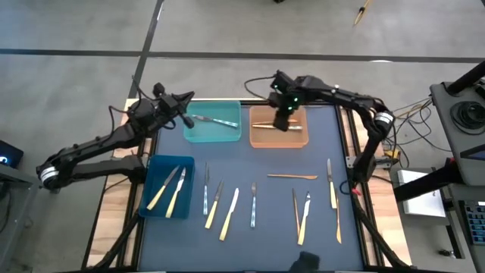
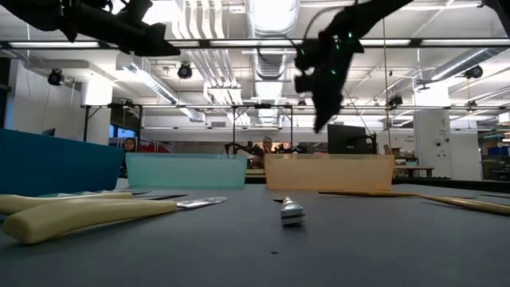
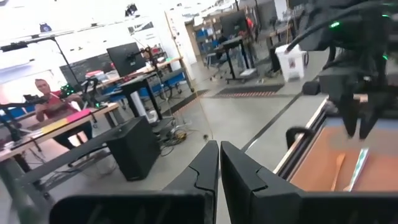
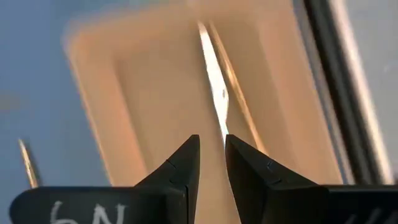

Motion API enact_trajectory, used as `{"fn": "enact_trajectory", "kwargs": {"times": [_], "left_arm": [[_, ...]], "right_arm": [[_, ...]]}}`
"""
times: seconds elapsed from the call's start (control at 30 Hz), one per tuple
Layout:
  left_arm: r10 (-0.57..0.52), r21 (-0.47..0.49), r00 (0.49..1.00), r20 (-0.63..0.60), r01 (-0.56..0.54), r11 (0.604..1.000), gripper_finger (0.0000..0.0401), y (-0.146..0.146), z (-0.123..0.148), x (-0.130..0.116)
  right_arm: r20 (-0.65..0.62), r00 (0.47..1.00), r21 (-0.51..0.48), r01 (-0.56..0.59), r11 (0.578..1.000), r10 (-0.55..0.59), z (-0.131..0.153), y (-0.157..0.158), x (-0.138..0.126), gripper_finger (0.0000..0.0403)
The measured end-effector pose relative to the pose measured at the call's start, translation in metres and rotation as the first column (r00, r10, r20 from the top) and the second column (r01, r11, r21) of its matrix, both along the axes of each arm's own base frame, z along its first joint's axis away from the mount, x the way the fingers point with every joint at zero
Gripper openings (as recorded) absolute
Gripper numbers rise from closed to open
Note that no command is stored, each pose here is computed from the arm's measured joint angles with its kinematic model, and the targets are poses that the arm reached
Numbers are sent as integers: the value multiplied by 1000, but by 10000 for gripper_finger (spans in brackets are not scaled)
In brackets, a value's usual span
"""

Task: Sort silverware by color (type)
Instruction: Put the white knife into the light blue bin

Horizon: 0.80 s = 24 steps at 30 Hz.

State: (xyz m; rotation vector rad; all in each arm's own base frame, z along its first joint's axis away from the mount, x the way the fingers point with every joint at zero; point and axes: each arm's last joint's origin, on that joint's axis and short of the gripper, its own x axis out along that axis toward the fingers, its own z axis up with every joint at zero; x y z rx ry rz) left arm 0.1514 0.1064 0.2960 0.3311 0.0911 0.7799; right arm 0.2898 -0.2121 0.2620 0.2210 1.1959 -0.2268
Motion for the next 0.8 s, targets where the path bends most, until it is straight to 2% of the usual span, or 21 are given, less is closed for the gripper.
{"fn": "enact_trajectory", "kwargs": {"times": [0.1, 0.3, 0.5, 0.8], "left_arm": [[10, 4, 1000, -9, -10, 1000, 0, -1, 1, -4], [12, 3, 1000, -13, -12, 1000, 0, -1, -1, -5], [13, -2, 1000, -20, -13, 1000, 0, 0, -2, -4], [13, -4, 1000, -23, -14, 1000, 0, 0, -3, -4]], "right_arm": [[-93, 995, 54, 25, 998, -19, -19, -16, -16, 68], [-135, 991, 82, 29, 996, -18, -37, -27, -20, 68], [-163, 978, 79, -119, 990, 130, -47, -25, -17, 69], [-167, 968, 75, -175, 982, 186, -54, -21, -14, 125]]}}
